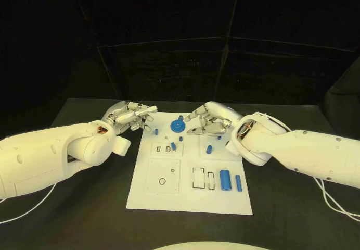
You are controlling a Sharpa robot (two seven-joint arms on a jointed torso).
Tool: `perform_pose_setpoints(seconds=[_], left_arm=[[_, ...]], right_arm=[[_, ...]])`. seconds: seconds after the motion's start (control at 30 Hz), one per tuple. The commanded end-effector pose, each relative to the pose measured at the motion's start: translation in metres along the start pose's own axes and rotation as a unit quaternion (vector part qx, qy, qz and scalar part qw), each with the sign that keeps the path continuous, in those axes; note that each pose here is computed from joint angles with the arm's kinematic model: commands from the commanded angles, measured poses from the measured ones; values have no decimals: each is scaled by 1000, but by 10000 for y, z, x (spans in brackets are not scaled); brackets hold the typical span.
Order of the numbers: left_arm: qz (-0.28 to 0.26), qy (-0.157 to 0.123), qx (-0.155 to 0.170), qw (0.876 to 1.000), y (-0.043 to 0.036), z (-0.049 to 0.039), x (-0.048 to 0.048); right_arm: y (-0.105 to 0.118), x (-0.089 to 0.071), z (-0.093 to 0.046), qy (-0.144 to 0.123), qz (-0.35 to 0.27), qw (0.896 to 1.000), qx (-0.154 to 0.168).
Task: Assemble the parts on the task board
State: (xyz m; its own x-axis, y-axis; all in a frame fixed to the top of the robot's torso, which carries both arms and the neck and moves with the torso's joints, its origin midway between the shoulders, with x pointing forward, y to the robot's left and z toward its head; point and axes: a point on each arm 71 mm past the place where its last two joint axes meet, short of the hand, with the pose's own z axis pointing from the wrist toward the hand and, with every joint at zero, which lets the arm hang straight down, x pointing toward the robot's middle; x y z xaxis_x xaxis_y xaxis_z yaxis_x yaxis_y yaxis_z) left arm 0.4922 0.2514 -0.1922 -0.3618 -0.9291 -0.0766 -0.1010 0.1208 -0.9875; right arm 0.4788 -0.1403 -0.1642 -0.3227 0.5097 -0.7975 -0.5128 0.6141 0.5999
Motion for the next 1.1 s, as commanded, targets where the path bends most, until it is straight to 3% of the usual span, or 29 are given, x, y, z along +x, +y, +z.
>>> perform_pose_setpoints(seconds=[0.03,0.23,0.43,0.63,1.1], left_arm=[[116,54,-108,986,102,43,44],[237,109,-183,948,61,155,132],[310,129,-216,917,-33,294,246],[342,133,-231,901,-88,424,376],[421,151,-254,857,-99,607,647]], right_arm=[[-59,-137,-74,18,67,997,17],[-215,-407,-197,-7,93,994,49],[-304,-530,-230,-20,99,993,64],[-362,-605,-230,-28,101,992,74],[-411,-665,-224,-32,99,991,84]])
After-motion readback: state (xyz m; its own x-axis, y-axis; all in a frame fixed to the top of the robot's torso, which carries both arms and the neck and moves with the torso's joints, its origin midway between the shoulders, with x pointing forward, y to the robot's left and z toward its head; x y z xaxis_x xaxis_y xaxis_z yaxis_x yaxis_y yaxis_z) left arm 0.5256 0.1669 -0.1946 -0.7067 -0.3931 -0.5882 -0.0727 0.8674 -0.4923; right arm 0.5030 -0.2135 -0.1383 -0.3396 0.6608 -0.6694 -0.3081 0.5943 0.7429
